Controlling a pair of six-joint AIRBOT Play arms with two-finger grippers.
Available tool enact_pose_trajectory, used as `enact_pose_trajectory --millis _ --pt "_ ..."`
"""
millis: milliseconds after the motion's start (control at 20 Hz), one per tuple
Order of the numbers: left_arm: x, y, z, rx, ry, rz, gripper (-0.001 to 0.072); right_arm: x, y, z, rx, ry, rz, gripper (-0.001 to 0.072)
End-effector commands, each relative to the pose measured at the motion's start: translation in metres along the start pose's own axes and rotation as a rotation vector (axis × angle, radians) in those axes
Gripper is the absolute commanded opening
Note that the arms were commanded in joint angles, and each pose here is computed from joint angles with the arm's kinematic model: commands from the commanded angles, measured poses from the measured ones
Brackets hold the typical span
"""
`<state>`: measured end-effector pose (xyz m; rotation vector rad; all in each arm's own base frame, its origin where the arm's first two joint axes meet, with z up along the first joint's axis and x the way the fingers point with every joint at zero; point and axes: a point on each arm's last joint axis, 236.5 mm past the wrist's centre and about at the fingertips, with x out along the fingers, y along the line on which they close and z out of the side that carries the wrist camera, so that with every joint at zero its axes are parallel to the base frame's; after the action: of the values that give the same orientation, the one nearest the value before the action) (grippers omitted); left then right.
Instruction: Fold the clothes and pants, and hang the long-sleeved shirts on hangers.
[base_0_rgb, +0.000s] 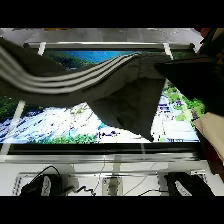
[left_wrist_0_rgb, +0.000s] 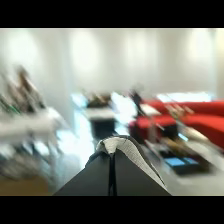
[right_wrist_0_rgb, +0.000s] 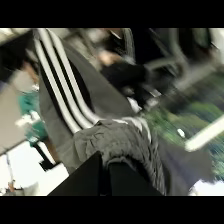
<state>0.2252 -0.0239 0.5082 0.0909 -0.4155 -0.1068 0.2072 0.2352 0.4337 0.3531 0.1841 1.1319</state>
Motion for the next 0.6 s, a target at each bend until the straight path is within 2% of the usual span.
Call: enact_pose_trajectory --millis 0,150,350,550 --pt "-0.018 0.01 0.024 0.123 -0.054 0.094 0.0009 -0.007 0.014 0.023 0.034 -0.11 -0.024 0.0026" --pt "0.016 0.03 -0.044 0.115 0.145 0.064 0.0009 0.007 -0.081 0.009 0.164 -0.094 -0.288 0.0026" --pt "0.06 0.017 -0.216 -0.161 0.598 -0.182 0.0007 0.041 -0.221 -0.093 0.275 0.151 -0.539 0.0026" --pt "0.075 -0.013 -0.362 -0.353 0.928 -0.284 0.0007 0.05 -0.343 -0.184 0.437 0.277 -0.725 0.0027"
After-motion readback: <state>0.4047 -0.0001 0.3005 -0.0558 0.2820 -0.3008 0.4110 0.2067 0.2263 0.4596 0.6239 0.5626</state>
